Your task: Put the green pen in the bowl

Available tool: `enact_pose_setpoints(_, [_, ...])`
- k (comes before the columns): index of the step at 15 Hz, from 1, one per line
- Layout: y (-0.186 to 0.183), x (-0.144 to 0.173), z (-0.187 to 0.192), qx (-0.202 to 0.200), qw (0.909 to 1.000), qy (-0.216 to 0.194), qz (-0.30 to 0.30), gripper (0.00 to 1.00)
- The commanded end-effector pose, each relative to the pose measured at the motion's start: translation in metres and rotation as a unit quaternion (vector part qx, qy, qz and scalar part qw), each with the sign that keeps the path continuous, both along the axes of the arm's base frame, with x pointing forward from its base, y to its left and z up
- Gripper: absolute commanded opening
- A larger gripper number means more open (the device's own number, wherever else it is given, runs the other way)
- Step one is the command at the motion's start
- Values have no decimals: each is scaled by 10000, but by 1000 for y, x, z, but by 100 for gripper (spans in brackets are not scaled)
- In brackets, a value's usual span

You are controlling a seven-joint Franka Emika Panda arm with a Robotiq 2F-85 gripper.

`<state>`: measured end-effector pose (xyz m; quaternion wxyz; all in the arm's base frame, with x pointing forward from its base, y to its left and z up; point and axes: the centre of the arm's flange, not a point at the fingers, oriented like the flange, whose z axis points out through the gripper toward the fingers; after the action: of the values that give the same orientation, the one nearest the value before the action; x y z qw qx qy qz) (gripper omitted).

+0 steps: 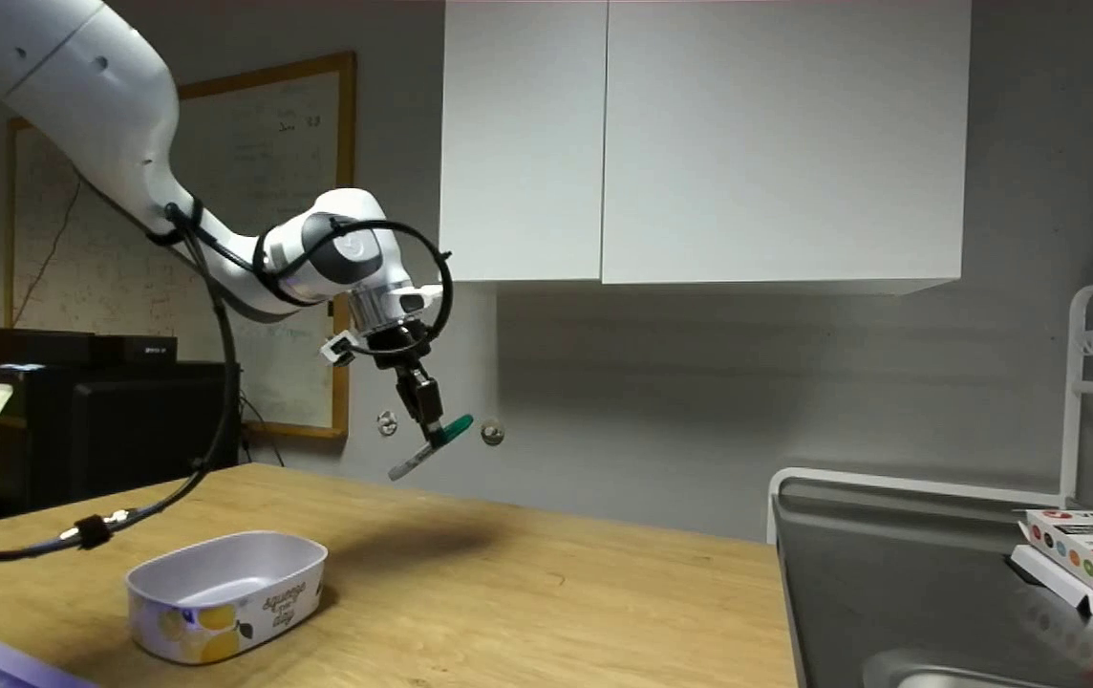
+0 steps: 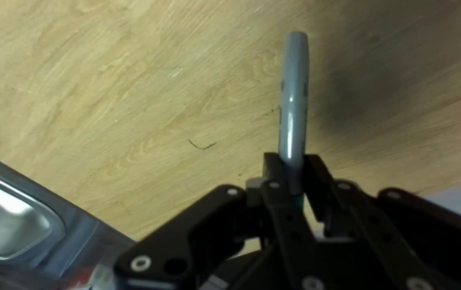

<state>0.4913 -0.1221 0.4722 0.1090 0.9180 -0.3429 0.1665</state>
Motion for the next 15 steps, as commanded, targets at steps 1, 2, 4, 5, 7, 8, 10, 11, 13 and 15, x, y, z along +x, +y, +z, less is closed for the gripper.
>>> enact_pose_setpoints(1, [41, -49, -16, -112, 9988, -130, -460, 11])
enact_pose_setpoints(2, [55, -54, -21, -98, 9984, -138, -545, 11])
enact_pose_setpoints(4, [86, -62, -29, -54, 9979, -142, -624, 11])
enact_pose_setpoints(5, [99, -65, -34, -84, 9976, -175, -657, 11])
enact_pose_setpoints(7, [122, -73, -41, -143, 9971, -163, -727, 11])
enact_pose_setpoints(8, [129, -74, -47, -159, 9968, -169, -760, 11])
enact_pose_setpoints(10, [139, -79, -56, -187, 9960, -122, -863, 11])
enact_pose_setpoints(11, [142, -81, -62, -199, 9956, -85, -913, 11])
enact_pose_setpoints(13, [144, -86, -72, -197, 9946, 9, -1016, 11])
enact_pose_setpoints(15, [144, -93, -81, -176, 9937, 97, -1107, 11])
